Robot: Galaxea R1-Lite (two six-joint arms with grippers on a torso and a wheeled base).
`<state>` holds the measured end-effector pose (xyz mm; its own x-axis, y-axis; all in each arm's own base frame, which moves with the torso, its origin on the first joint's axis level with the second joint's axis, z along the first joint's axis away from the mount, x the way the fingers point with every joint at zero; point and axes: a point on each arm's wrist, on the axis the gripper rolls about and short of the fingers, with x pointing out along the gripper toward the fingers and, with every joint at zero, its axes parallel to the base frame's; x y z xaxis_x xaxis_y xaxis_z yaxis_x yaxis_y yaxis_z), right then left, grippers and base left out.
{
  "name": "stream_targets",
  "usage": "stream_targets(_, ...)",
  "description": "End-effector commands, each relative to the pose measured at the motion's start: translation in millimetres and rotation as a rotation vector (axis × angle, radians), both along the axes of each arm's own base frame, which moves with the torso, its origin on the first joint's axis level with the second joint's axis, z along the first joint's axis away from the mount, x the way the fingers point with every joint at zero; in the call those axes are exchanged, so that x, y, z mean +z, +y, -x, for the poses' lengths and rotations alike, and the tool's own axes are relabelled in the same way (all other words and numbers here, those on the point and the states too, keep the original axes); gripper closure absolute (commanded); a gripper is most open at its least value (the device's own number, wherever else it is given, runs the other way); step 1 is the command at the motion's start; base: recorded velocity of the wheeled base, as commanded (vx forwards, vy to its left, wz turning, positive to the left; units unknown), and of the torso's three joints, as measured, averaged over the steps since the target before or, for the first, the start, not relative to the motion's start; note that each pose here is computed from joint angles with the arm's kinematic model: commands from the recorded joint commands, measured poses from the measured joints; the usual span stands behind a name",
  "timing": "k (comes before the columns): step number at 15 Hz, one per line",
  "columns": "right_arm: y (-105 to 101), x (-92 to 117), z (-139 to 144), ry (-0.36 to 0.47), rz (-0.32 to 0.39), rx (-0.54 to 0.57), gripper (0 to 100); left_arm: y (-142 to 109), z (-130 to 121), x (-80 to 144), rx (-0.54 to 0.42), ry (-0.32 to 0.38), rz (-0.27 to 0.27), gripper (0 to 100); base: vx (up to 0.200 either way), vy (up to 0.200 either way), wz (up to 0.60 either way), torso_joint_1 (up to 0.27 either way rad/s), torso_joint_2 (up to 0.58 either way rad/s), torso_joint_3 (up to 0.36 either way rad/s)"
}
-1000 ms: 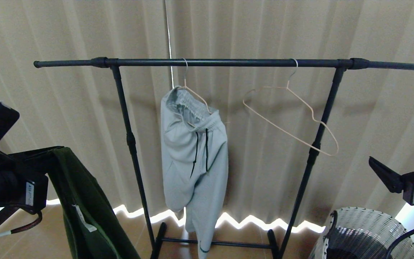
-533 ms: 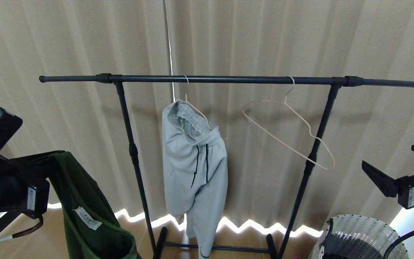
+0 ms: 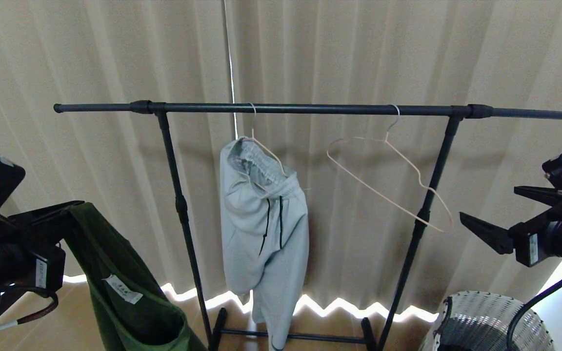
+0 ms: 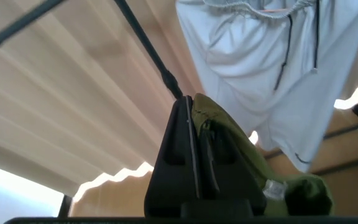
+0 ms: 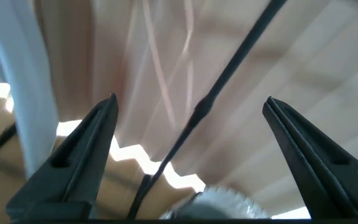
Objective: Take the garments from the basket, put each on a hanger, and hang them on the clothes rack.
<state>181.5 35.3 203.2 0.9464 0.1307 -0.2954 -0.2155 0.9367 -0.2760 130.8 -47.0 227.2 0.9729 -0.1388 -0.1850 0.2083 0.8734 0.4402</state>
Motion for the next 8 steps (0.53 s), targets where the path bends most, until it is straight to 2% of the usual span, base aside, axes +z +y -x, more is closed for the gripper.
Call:
stream_targets(1, 2.3, 11.2, -8.4, 0.032, -0.005, 0.002, 0, -0.2, -1.6, -3.3, 0.003, 0.003, -0.001, 100, 0.000, 0.000, 0.00, 0.000, 0.00, 0.000)
stream_targets(5, 3.9, 9.1, -16.0, 0.060, 0.001, 0.001, 0, -1.6, -5.1, -2.6, 0.003, 0.007, -0.003, 100, 0.000, 0.000, 0.00, 0.000, 0.00, 0.000)
stream_targets(8, 5.3, 8.8, -22.9, 0.066, 0.003, 0.001, 0, -1.2, -4.7, -3.3, 0.005, 0.009, -0.003, 100, 0.200, 0.000, 0.00, -0.002, 0.00, -0.001)
